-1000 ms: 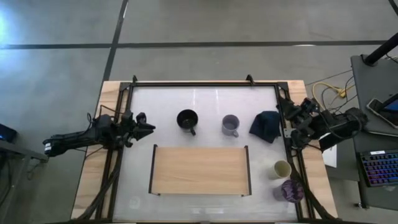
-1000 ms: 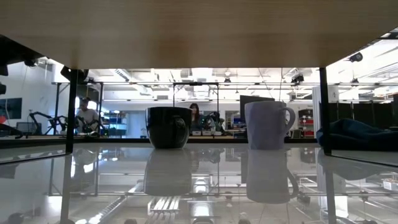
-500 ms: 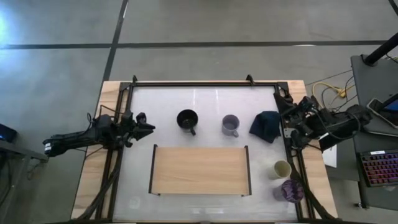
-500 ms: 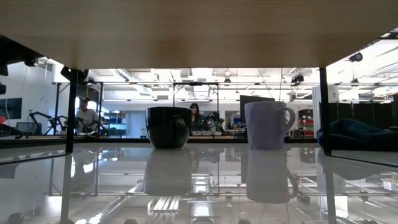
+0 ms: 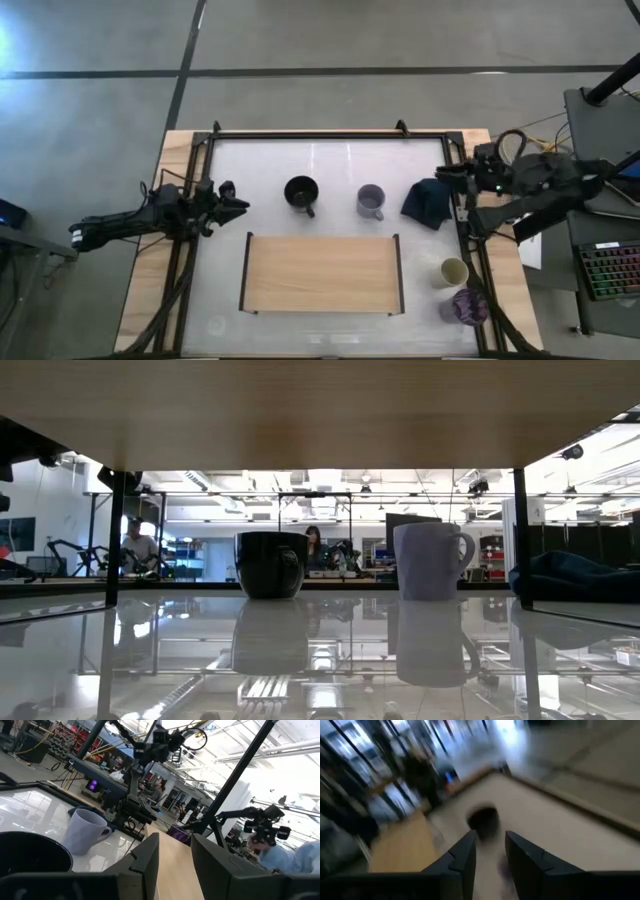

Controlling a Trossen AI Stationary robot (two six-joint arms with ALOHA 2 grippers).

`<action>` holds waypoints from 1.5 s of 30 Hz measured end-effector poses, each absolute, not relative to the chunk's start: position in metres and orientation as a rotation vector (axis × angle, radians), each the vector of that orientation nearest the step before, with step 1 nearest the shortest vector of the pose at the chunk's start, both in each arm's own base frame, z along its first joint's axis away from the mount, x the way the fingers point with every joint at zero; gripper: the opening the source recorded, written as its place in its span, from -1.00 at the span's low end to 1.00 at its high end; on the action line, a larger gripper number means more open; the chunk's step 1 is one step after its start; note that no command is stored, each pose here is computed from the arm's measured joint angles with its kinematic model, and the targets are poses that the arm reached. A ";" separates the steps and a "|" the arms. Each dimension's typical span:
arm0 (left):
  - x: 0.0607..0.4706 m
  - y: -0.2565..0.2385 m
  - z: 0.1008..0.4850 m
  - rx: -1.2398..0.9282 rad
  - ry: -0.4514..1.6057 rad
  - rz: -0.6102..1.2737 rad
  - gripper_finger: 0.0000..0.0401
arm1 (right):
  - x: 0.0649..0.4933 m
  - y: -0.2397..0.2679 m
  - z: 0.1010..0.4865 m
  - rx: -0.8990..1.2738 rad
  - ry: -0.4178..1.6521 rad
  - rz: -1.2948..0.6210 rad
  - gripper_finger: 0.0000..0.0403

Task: Stack small to large cups/mugs on shelf
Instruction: Put the purple cup on the shelf

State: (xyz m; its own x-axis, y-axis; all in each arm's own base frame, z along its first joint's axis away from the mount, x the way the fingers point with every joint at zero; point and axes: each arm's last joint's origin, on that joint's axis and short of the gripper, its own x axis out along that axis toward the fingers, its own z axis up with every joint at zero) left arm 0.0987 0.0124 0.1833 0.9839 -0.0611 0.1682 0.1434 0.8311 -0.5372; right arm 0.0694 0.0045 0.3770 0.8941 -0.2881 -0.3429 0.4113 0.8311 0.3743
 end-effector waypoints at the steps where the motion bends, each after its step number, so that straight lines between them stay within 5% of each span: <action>1: 0.099 0.012 0.183 -0.580 -0.147 -0.109 -0.50 | 0.066 0.004 0.382 0.464 0.352 -0.379 -0.50; 8: 0.099 0.012 0.183 -0.580 -0.147 -0.109 -0.50 | 0.068 0.013 0.398 0.540 0.920 -0.376 -0.49; 22: 0.099 0.012 0.183 -0.580 -0.145 -0.109 -0.50 | 0.092 0.046 0.395 0.994 1.326 -0.191 -0.48; 34: 0.099 0.012 0.184 -0.579 -0.152 -0.111 -0.50 | 0.079 0.109 0.356 1.078 1.656 -0.604 -0.48; 45: 0.099 0.012 0.184 -0.578 -0.153 -0.111 -0.50 | 0.092 0.175 0.347 1.048 1.585 -0.838 -0.35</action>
